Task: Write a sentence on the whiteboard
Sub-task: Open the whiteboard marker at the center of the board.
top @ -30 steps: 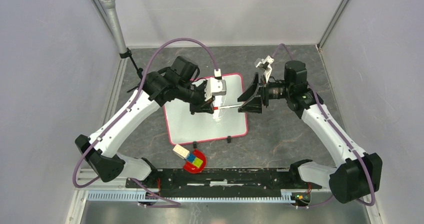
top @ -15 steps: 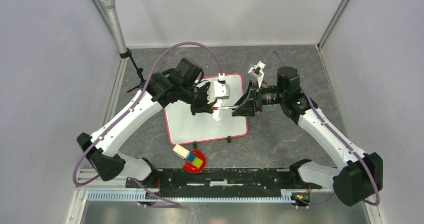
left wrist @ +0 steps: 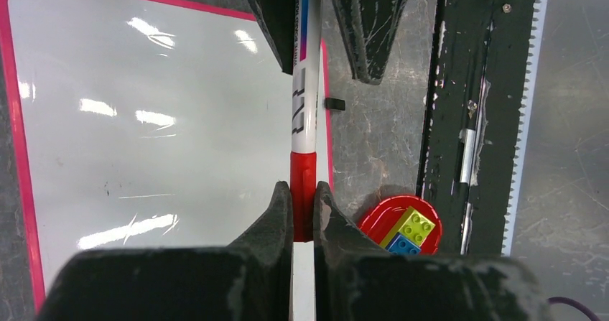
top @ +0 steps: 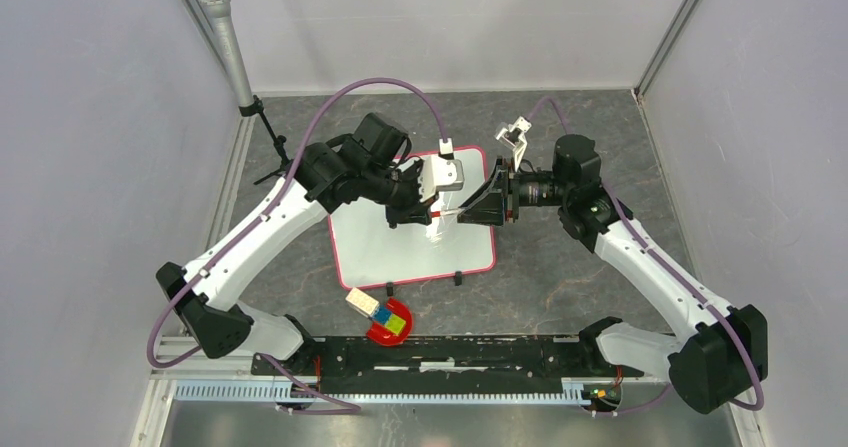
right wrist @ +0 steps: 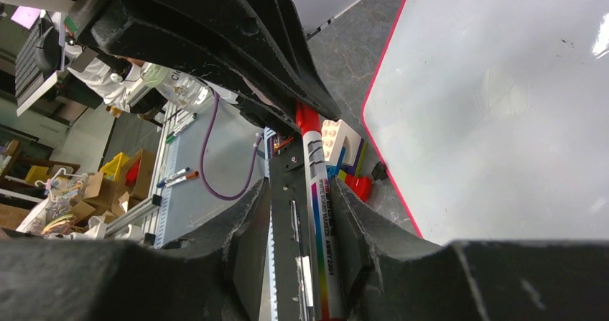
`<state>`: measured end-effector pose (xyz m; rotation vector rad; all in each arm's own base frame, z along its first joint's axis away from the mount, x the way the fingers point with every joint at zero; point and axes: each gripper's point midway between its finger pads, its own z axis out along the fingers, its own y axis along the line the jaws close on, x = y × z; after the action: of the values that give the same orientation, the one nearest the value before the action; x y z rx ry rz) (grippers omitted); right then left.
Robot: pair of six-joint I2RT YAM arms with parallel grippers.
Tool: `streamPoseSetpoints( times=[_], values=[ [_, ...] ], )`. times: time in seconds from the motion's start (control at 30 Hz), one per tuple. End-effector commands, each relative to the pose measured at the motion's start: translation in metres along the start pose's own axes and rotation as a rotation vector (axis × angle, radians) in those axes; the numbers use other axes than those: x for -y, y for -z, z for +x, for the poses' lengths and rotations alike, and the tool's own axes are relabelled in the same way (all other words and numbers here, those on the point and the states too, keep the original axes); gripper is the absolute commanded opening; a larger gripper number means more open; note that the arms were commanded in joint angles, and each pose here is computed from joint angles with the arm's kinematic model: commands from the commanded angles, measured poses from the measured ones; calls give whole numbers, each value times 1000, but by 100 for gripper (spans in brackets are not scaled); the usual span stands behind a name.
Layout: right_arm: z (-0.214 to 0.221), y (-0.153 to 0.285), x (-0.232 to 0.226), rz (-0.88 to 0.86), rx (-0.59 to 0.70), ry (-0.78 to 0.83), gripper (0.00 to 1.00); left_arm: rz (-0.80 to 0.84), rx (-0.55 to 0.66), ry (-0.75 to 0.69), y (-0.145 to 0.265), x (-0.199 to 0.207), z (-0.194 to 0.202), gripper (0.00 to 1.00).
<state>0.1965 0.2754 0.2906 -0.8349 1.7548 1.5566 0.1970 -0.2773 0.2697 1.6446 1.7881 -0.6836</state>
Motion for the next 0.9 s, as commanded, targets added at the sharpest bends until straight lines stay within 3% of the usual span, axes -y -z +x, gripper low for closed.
streamPoseSetpoints(
  times=[0.0,0.4,0.57,0.7,0.87],
  values=[
    [-5,-2,-13,-40,13,45,40,10,63,-32,-2,0,-22,2],
    [-4,-5,-13,-41,15,47,32,3,67,-27,-6,-1,-30,2],
    [-4,-6,-10,-36,13,46,21,3,78,-13,-6,-1,-33,2],
    [-4,-7,-6,-23,3,44,0,-11,60,-6,-7,-2,-26,2],
    [-12,6,7,23,10,58,0,-16,44,38,-2,-3,-4,2]
  ],
)
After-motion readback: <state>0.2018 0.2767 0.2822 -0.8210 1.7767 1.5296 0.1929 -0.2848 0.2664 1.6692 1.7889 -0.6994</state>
